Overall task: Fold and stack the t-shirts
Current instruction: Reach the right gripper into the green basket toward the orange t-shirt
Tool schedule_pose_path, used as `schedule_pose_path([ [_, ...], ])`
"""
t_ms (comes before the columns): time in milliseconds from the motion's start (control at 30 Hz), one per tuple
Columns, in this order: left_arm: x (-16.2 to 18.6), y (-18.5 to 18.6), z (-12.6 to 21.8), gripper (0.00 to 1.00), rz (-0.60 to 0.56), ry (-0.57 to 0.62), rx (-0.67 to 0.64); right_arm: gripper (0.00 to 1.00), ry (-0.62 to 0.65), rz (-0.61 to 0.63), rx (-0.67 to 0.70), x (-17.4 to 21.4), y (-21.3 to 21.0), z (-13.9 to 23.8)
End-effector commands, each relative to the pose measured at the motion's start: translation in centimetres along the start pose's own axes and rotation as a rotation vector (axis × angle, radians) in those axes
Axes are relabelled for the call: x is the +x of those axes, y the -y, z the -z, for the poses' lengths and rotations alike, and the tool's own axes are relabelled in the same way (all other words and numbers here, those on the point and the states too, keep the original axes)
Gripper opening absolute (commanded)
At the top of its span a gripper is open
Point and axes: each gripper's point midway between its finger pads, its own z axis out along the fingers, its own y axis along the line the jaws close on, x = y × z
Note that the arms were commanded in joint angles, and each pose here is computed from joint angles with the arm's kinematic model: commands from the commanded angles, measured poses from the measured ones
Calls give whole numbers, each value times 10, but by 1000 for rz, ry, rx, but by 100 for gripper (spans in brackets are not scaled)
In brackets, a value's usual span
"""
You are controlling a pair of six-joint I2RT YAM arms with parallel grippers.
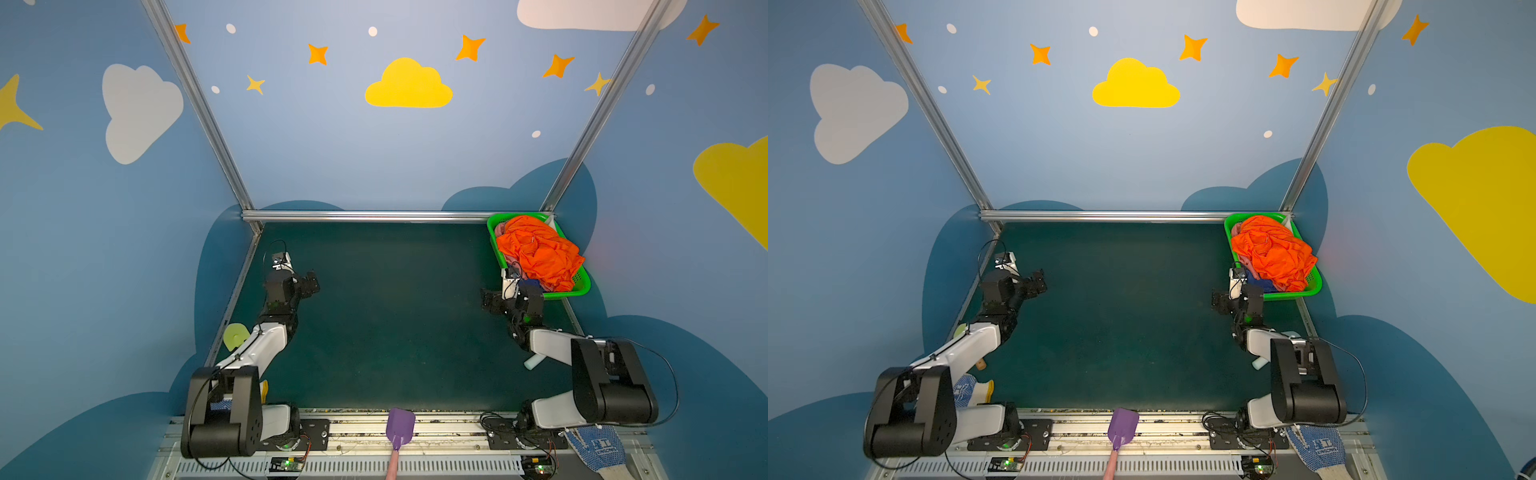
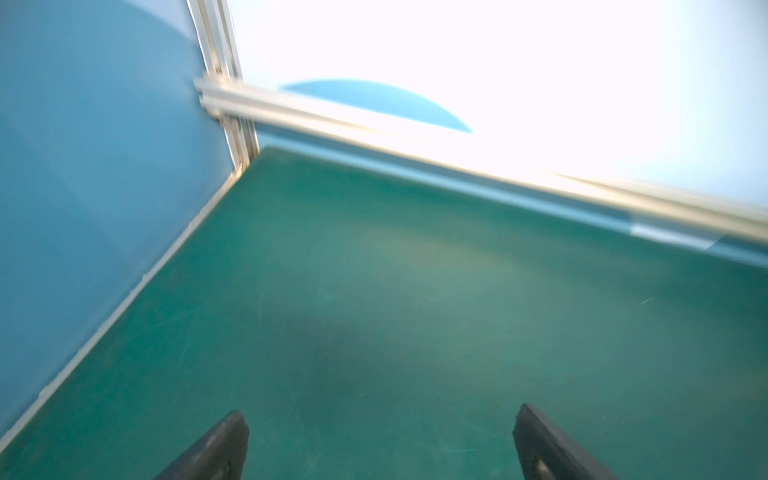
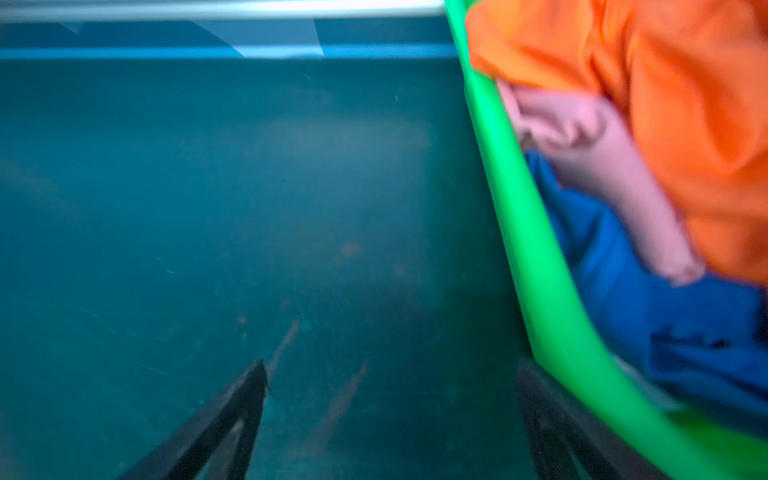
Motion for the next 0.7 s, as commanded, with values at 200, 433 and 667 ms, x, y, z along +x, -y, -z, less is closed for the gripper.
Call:
schedule_pose_path([
  [200, -50, 36, 50, 95, 154, -51, 108, 93, -62, 5, -19, -21, -16, 44],
  [433, -89, 57, 98, 91, 211, -161, 171, 94, -124, -124, 33, -62, -13, 90],
  [667, -75, 80, 84, 87, 213, -313, 264, 96, -225, -213, 68, -105, -9, 103],
])
